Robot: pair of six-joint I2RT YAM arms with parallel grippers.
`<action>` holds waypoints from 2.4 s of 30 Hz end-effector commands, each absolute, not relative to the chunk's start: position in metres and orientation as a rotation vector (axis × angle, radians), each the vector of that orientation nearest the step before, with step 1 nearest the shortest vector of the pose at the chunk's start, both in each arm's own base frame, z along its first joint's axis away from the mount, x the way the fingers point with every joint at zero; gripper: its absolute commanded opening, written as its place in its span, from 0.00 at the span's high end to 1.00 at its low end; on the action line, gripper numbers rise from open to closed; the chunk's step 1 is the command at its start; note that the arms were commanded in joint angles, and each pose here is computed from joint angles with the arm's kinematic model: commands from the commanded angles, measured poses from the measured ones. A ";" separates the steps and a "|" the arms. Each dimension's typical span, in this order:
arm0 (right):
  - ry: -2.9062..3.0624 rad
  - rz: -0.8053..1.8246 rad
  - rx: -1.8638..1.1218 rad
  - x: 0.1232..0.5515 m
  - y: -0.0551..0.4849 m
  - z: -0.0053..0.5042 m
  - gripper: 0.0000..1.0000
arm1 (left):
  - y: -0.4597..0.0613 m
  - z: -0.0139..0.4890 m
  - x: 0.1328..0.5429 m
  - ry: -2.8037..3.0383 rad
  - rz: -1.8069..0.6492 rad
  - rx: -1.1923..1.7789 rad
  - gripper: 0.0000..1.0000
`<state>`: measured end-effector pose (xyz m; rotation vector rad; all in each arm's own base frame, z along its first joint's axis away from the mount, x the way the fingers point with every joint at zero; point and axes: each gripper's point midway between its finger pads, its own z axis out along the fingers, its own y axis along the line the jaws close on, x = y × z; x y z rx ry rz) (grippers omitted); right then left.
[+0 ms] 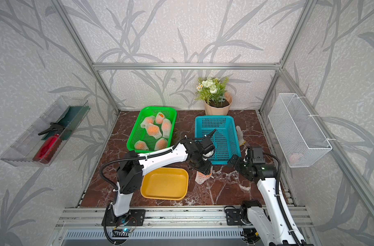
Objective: Remove foam nets from oranges
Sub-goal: Place the orange at the center of the board, then remove the foam net from the orange.
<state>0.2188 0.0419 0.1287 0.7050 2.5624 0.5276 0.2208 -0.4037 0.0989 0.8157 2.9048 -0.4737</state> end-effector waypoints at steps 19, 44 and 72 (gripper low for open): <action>2.494 0.591 0.601 0.238 0.048 0.126 0.01 | -0.396 0.067 0.220 2.974 -0.517 0.762 0.55; 2.558 0.820 0.496 0.174 0.081 0.152 0.01 | -0.387 0.143 0.198 2.882 -0.829 0.658 0.17; 2.744 0.676 0.205 0.178 0.198 0.073 0.32 | -0.281 0.188 0.218 2.489 -0.918 0.425 0.19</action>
